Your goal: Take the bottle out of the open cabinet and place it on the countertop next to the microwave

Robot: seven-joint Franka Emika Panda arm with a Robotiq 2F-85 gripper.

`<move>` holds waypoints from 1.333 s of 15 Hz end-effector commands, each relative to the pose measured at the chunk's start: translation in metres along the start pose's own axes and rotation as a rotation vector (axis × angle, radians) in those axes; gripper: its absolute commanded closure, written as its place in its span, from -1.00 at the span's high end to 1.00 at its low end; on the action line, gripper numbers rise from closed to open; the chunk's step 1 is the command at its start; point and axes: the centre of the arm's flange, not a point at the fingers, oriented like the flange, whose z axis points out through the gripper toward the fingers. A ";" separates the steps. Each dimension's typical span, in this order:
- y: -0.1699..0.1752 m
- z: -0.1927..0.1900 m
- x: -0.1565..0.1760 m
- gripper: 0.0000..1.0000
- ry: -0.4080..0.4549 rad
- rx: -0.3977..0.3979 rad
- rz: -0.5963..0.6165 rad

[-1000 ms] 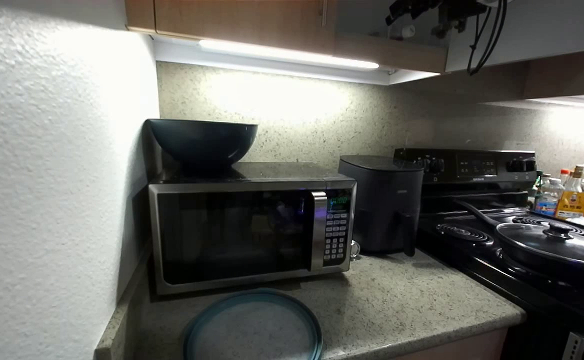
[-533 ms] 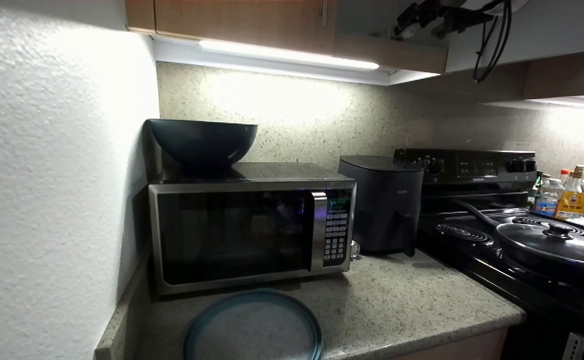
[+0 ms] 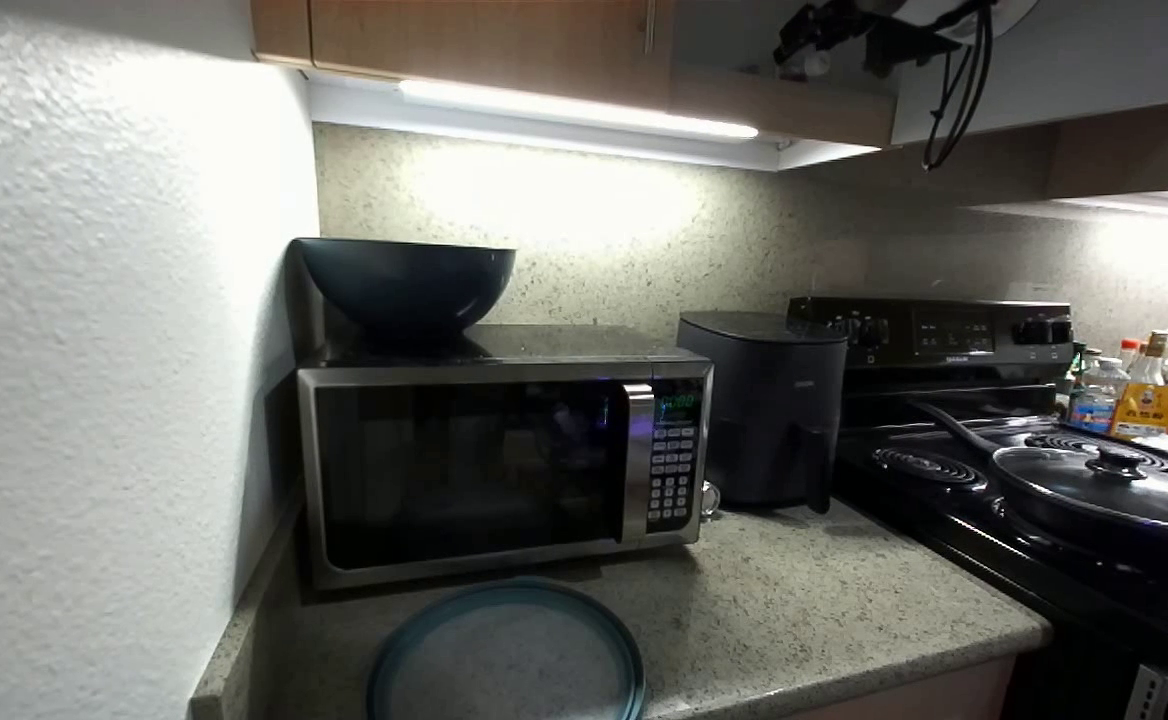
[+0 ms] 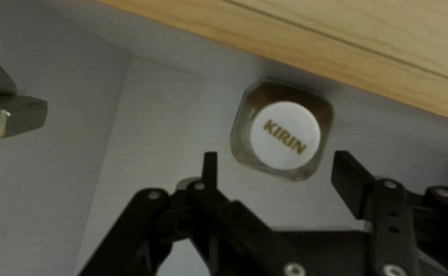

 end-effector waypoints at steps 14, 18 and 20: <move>0.001 -0.002 0.020 -0.90 0.091 0.053 0.038; -0.006 -0.005 0.019 -0.81 0.068 0.056 0.055; -0.006 -0.008 0.018 -0.06 0.051 0.062 0.048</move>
